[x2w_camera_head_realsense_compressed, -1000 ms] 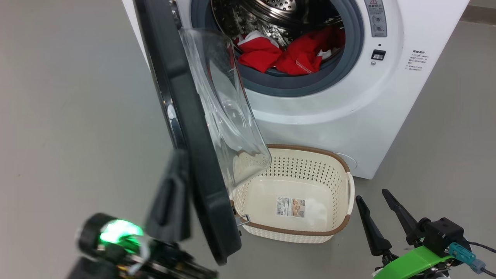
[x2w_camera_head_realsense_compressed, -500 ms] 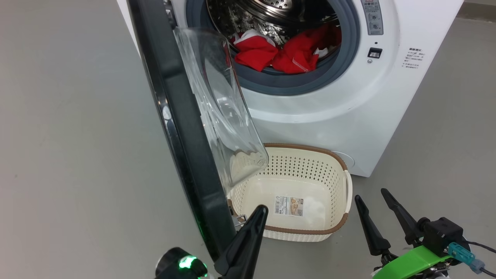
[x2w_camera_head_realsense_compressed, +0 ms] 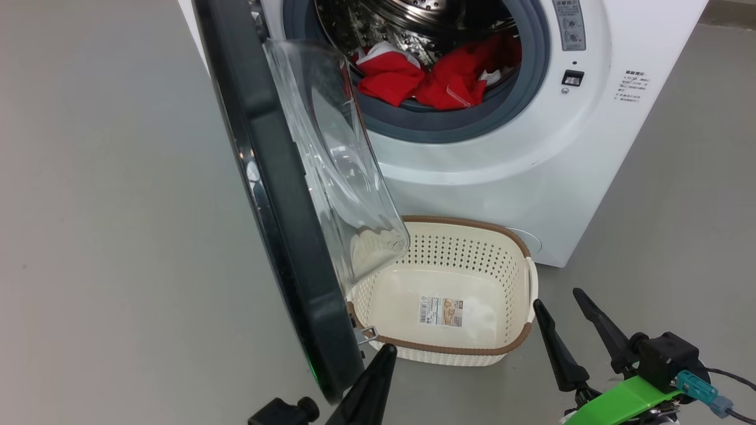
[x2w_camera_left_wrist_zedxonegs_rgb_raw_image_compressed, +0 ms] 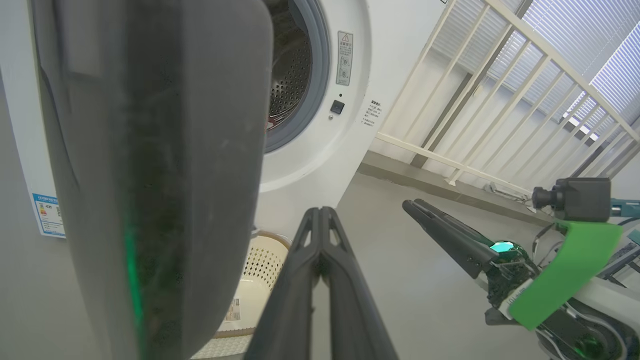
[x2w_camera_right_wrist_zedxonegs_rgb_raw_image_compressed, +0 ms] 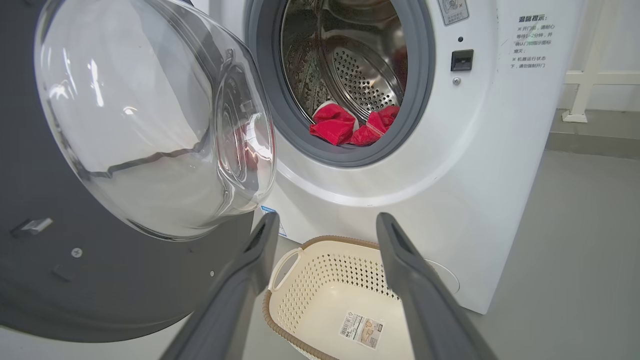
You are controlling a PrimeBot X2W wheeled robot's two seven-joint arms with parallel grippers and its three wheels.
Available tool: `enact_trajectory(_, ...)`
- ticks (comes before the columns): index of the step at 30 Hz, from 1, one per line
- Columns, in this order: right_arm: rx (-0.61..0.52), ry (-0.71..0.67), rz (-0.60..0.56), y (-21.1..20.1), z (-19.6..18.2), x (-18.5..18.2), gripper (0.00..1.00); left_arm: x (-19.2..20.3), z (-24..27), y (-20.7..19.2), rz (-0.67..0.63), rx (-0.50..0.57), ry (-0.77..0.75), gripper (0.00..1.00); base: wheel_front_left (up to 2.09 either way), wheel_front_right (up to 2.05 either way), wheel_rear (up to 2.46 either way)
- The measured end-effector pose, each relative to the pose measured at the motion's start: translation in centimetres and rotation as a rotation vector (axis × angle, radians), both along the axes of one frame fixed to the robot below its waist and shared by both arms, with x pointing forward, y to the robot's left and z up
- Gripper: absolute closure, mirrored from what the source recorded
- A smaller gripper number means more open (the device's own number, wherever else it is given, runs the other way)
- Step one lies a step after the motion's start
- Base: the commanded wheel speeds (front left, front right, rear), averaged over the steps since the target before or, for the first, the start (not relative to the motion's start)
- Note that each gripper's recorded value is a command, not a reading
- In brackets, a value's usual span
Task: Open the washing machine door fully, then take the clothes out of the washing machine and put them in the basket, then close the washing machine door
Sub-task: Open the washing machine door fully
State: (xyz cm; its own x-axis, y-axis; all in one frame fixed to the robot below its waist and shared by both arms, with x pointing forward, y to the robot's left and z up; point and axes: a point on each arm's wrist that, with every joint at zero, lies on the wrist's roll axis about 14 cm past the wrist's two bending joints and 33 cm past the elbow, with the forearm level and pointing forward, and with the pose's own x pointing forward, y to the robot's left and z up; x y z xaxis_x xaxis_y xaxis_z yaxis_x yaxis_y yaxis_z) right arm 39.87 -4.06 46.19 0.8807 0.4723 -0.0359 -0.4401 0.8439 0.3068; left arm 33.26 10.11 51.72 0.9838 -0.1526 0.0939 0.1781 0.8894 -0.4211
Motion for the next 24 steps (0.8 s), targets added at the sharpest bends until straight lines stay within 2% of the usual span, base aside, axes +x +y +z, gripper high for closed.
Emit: enact_trajectory(24, 0.008, 0.003, 0.006, 0.2, -0.1, 0.2, 0.00, -0.1, -4.2, 1.8, 0.065, -0.044, 0.149, 1.00, 0.00, 0.00, 0.00)
